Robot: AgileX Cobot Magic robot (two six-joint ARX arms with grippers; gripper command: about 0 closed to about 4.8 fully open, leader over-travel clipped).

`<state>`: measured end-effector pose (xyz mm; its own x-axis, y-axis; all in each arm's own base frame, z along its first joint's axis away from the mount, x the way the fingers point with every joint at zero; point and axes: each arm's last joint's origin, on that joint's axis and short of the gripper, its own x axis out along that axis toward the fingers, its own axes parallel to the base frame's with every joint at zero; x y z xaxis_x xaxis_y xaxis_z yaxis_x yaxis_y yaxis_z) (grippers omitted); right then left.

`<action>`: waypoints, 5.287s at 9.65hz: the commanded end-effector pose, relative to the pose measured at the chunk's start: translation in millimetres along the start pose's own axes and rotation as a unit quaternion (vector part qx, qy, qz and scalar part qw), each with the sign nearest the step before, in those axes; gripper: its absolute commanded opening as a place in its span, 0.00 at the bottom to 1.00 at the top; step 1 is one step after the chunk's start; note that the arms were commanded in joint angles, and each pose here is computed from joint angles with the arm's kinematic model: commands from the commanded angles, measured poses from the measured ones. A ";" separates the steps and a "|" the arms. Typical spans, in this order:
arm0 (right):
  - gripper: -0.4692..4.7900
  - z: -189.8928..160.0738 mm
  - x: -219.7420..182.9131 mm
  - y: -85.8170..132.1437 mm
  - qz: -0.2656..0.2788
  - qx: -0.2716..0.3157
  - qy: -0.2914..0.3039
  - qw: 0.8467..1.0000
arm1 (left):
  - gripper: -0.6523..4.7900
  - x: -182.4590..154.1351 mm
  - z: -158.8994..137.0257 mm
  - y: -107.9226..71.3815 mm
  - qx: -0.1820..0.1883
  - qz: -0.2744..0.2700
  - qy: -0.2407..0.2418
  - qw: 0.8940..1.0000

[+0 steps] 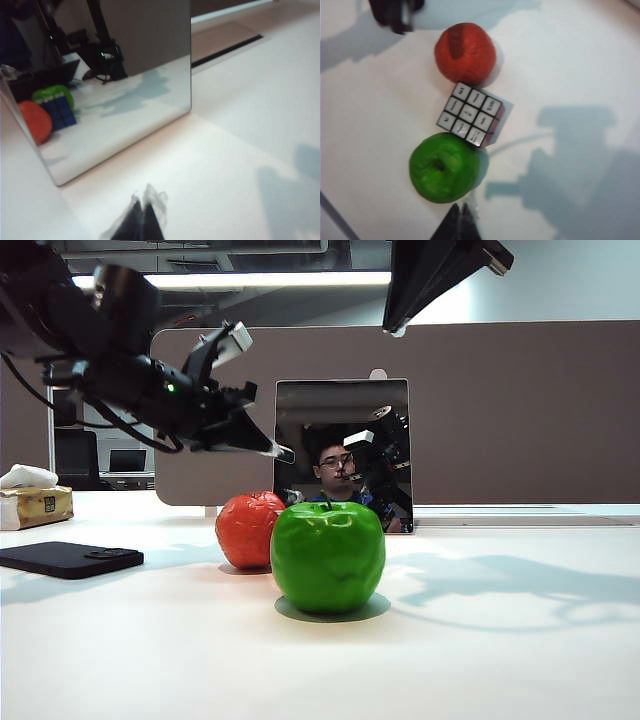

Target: Move all the fruits on the tabletop near the face of the Rubik's cube that has the color most similar to each fruit.

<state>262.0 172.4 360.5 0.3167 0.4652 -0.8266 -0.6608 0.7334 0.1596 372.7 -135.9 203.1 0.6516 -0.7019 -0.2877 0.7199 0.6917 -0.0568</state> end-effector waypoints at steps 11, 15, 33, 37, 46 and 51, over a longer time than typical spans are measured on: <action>0.09 2.3 -0.6 14.9 0.020 -0.021 -0.012 1.000 | 0.11 -2.6 -28.8 -7.7 -0.092 -0.066 0.143 0.983; 0.09 0.1 -0.5 16.1 0.021 -0.020 -0.001 1.000 | 0.11 -25.8 -14.9 -14.4 -0.074 -0.010 0.195 0.978; 0.09 -18.0 33.7 12.9 0.052 -0.004 0.030 0.998 | 0.11 -59.5 -9.8 -33.5 -0.048 -0.073 0.281 0.956; 0.09 -37.6 60.2 36.8 0.114 -0.022 0.073 0.991 | 0.11 -68.9 -14.6 -38.9 -0.055 -0.090 0.324 0.940; 0.09 -48.2 118.7 64.8 0.130 -0.014 0.074 0.989 | 0.11 -99.7 -0.9 -49.2 -0.007 -0.046 0.376 0.925; 0.09 -47.1 118.8 64.6 0.126 -0.015 0.068 0.990 | 0.11 -122.0 23.4 -61.4 -0.001 -0.071 0.312 0.947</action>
<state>224.7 250.7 244.9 0.0373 0.5488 -0.8351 -0.7241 0.5908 0.3559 256.7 -96.2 261.0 0.2866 -0.5205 -0.8043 0.7792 0.6151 -0.1204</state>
